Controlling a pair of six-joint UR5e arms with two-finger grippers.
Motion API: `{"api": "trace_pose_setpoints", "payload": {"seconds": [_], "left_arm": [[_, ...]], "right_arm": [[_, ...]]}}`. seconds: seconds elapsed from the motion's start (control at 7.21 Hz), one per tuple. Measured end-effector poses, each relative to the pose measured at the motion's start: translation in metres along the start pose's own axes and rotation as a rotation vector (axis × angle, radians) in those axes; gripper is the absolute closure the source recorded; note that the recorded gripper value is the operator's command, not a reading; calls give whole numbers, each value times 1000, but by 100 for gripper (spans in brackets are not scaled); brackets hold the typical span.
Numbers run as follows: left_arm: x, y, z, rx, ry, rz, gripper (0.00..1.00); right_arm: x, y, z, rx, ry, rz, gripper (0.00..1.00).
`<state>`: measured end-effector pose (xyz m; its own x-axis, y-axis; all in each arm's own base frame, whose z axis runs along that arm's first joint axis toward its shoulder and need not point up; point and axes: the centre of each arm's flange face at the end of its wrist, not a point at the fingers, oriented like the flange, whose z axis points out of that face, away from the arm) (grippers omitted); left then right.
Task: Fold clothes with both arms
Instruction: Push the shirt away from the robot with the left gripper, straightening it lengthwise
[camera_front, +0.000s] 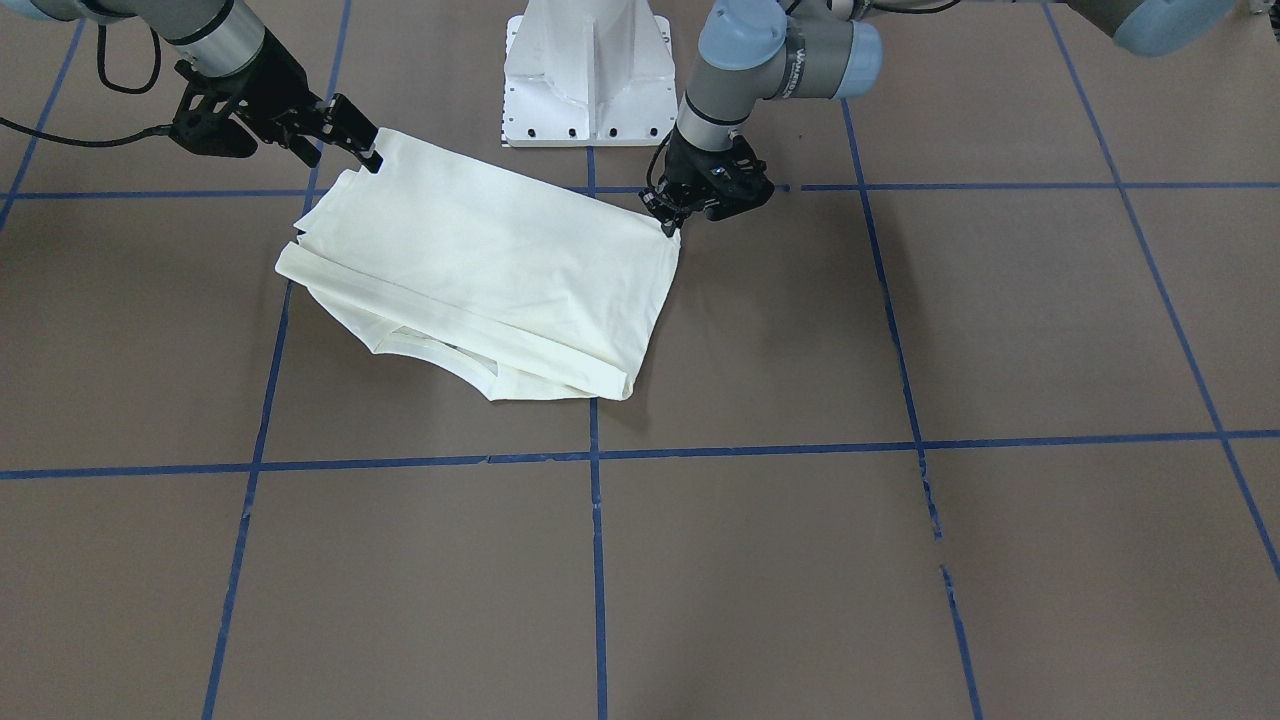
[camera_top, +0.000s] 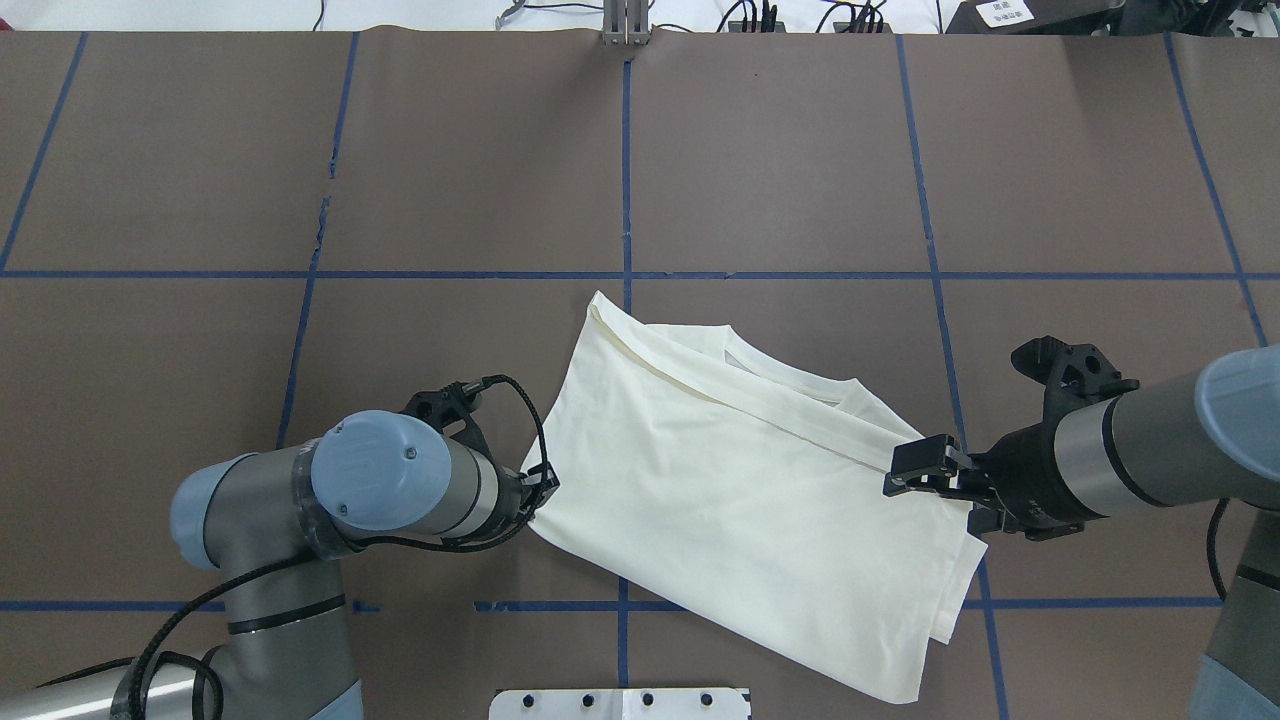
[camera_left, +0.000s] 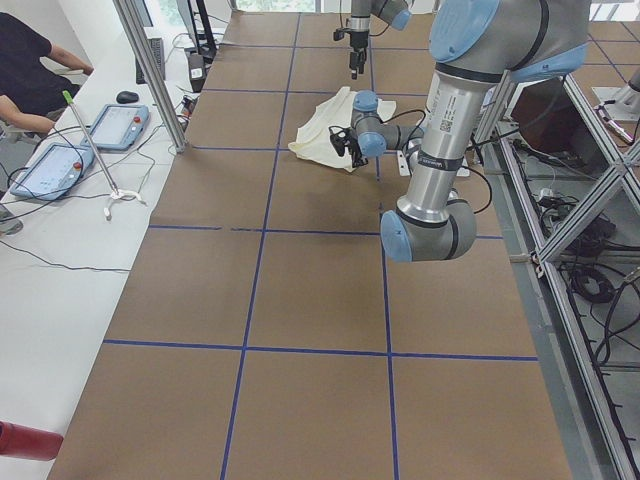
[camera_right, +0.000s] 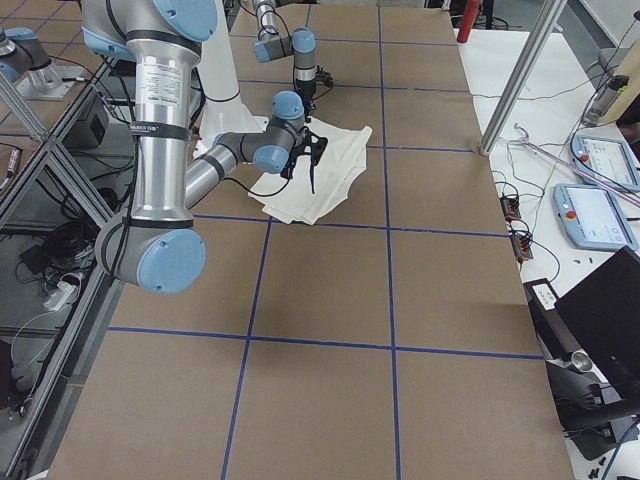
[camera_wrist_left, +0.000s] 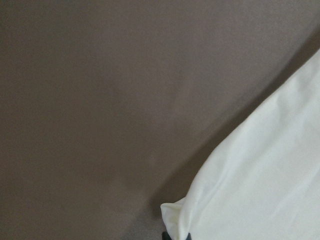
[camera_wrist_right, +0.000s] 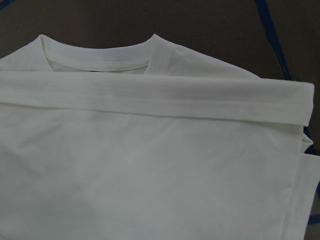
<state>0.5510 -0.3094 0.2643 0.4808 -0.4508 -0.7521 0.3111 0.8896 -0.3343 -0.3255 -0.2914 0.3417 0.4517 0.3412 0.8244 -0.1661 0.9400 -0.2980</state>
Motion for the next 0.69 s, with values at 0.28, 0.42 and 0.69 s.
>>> {"api": "trace_pose_setpoints", "payload": {"seconds": [0.28,0.42,0.69], "left_arm": [[11,-46,-13,62,10,40,100],[22,-77,-13,103,6,59,100],[57,-144,-3,182,-6,82,100]], "right_arm": [[1,-1,0,2,0,2,0],[1,-1,-1,3,0,2,0],[2,-3,0,7,3,5,0]]}}
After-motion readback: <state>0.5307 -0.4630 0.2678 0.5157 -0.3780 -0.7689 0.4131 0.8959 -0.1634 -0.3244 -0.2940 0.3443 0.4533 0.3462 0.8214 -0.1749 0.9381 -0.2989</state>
